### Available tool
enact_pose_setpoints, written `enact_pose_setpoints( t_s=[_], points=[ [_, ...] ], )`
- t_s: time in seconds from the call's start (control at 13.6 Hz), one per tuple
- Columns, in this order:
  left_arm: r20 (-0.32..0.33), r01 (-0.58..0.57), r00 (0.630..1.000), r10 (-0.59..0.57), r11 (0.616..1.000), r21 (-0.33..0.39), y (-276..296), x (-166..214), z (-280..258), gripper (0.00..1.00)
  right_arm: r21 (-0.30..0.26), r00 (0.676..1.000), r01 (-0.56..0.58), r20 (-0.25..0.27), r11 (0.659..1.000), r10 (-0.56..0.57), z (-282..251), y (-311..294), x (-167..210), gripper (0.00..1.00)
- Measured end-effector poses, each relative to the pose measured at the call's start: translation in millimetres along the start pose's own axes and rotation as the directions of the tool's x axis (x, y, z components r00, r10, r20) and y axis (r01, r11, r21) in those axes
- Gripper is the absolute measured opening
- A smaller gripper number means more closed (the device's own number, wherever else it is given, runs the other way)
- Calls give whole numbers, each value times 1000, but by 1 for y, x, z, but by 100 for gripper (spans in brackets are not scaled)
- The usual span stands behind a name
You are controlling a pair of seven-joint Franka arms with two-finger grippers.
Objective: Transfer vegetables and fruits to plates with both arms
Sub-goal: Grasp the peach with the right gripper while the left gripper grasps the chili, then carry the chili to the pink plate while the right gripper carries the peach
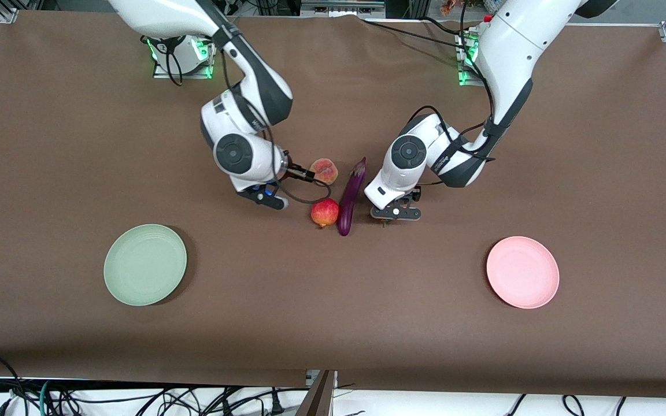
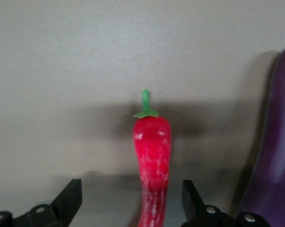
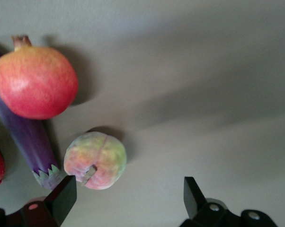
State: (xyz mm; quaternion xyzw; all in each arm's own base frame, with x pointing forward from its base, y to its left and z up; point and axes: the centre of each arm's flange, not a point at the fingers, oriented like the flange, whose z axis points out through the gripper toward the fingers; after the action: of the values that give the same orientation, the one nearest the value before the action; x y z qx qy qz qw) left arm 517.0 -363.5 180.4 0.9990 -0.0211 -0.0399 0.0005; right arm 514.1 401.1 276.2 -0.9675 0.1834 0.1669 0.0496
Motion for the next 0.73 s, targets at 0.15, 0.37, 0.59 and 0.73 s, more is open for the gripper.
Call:
enact_pose_setpoints(
  t_s=[0.15,0.37,0.59,0.73],
  points=[
    [3,-1,1000,1,1000,-4,2,-1,6,74,13,1000,-19,-16,1000,19,12,-12,-10,100],
    [-2,9,1000,-9,1000,-5,-3,4,4,42,31,998,-42,-35,999,43,33,-25,-21,100],
    [-28,46,999,-46,999,-8,-21,23,-11,22,50,997,-55,-53,997,58,53,-30,-24,100],
    [-45,70,997,-69,997,10,-50,41,-36,22,67,996,-60,-67,996,65,65,-34,-26,100]
  ],
)
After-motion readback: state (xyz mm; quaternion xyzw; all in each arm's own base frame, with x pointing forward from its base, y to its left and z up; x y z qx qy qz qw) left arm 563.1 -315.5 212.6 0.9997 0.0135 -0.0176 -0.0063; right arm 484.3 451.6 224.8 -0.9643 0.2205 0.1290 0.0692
